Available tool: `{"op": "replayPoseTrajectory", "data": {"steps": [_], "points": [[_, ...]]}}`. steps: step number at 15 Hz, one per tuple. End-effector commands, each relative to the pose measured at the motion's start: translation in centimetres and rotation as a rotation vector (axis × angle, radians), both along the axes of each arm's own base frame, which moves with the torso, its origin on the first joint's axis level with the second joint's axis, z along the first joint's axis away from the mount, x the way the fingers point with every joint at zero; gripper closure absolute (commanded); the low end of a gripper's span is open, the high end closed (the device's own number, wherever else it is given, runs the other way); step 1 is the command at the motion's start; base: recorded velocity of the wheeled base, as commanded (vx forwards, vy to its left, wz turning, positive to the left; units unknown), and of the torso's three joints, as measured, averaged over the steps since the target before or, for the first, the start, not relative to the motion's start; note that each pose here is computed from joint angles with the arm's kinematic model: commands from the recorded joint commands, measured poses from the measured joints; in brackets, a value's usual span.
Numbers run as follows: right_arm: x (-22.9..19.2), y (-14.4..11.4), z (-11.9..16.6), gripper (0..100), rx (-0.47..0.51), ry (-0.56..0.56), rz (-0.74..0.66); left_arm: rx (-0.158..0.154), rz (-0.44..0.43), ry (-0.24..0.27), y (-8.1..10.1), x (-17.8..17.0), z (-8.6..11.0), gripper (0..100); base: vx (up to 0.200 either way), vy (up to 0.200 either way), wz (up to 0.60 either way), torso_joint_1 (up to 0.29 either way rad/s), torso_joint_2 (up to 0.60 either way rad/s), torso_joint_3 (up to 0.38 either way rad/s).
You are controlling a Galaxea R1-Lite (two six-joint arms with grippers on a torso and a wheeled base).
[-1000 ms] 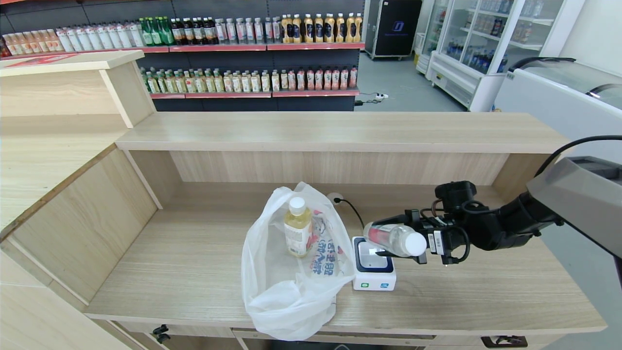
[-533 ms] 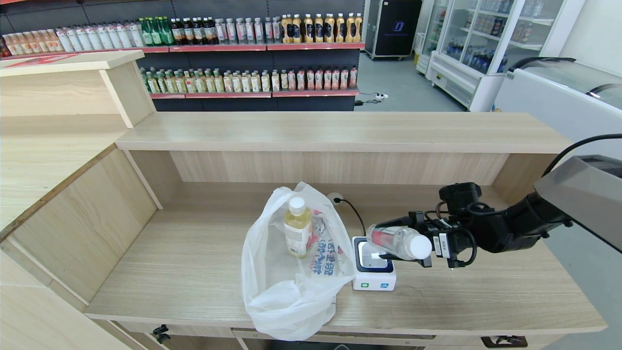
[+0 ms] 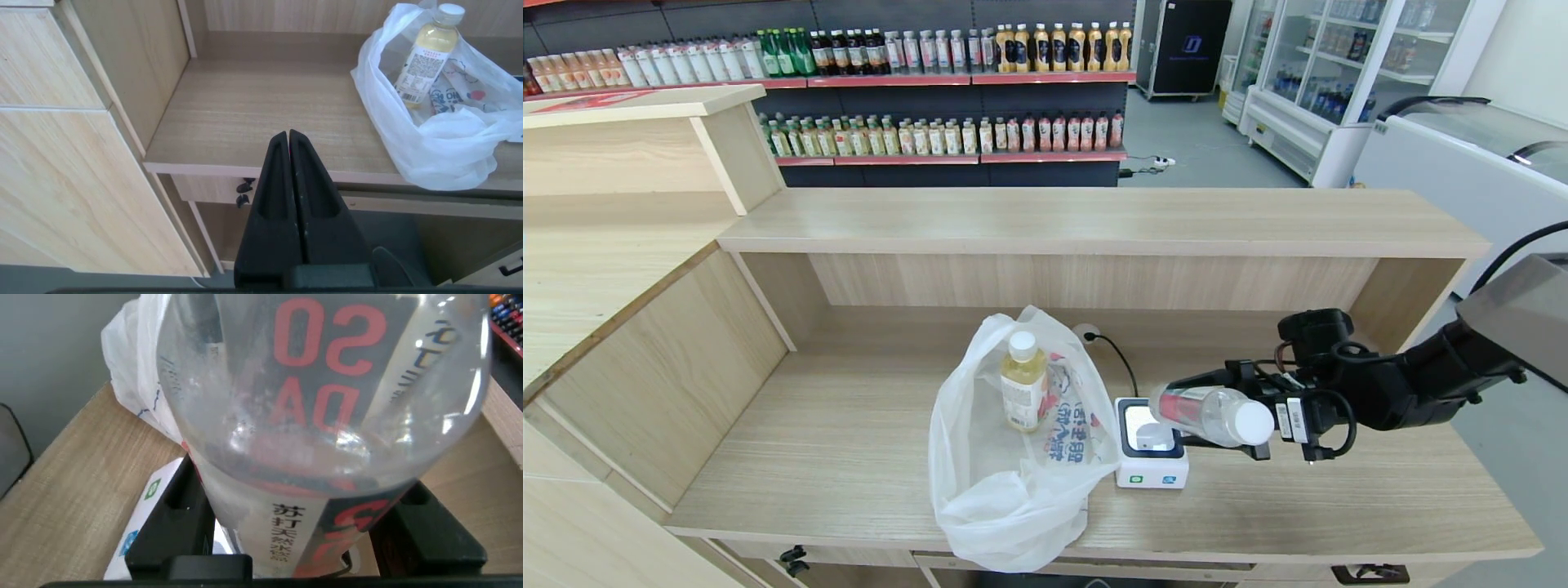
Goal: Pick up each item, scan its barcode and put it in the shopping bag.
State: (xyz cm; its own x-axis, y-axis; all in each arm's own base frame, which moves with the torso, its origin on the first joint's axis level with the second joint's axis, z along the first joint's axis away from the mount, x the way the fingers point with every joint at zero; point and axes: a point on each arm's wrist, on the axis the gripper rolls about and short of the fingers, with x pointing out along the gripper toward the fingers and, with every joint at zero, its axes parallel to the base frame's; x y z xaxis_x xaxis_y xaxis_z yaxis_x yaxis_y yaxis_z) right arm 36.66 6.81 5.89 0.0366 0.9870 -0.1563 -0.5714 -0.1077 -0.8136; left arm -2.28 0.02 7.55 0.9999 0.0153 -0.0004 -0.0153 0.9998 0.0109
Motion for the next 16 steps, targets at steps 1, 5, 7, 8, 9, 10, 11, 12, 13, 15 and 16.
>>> {"op": "replayPoseTrajectory", "data": {"steps": [1, 5, 7, 8, 9, 10, 11, 12, 13, 15, 16], "points": [[-1.4, -0.9, 1.5, 100, -0.006, -0.018, -0.009, 0.0, 0.002, 0.0, 0.0, 0.0, 0.0, 100, 0.0, 0.0, 0.0, 0.0, 0.0, 0.0], [-5.0, -1.5, 4.3, 100, -0.025, 0.002, 0.001, 0.0, 0.002, 0.0, 0.0, 0.0, 0.0, 100, 0.0, 0.0, 0.0, 0.0, 0.0, 0.0], [-7.5, -2.2, 6.6, 100, -0.034, 0.009, -0.008, 0.0, 0.0, 0.0, 0.0, 0.0, 0.0, 100, 0.0, 0.0, 0.0, 0.0, 0.0, 0.0], [-8.9, -2.9, 7.6, 100, -0.038, 0.006, -0.027, 0.0, 0.002, 0.0, 0.0, 0.0, 0.0, 100, 0.0, 0.0, 0.0, 0.0, 0.0, 0.0], [-10.1, -3.2, 8.7, 100, -0.038, 0.002, -0.036, 0.0, 0.002, 0.0, 0.0, 0.0, 0.0, 100, 0.0, 0.0, 0.0, 0.0, 0.0, 0.0], [-11.3, -3.6, 10.1, 100, -0.038, -0.004, -0.052, 0.0, 0.002, 0.0, 0.0, 0.0, 0.0, 100, 0.0, 0.0, 0.0, 0.0, 0.0, 0.0], [-12.7, -4.4, 11.2, 100, -0.037, 0.027, -0.089, 0.0, 0.002, 0.0, 0.0, 0.0, 0.0, 100, 0.0, 0.0, 0.0, 0.0, 0.0, 0.0], [-14.1, -5.7, 12.1, 100, -0.032, 0.081, -0.153, 0.0, 0.002, 0.0, 0.0, 0.0, 0.0, 100, 0.0, 0.0, 0.0, 0.0, 0.0, 0.0], [-15.5, -7.1, 12.8, 100, -0.02, 0.143, -0.229, 0.0, 0.002, 0.0, 0.0, 0.0, 0.0, 100, 0.0, 0.0, 0.0, 0.0, 0.0, 0.0], [-18.2, -9.5, 14.6, 100, 0.032, 0.267, -0.412, 0.0, 0.0, 0.0, 0.0, 0.0, 0.0, 100, 0.0, 0.0, 0.0, 0.0, 0.0, 0.0], [-19.7, -10.5, 15.3, 100, 0.071, 0.341, -0.507, 0.0, 0.0, 0.0, 0.0, 0.0, 0.0, 100, 0.0, 0.0, 0.0, 0.0, 0.0, 0.0]]}}
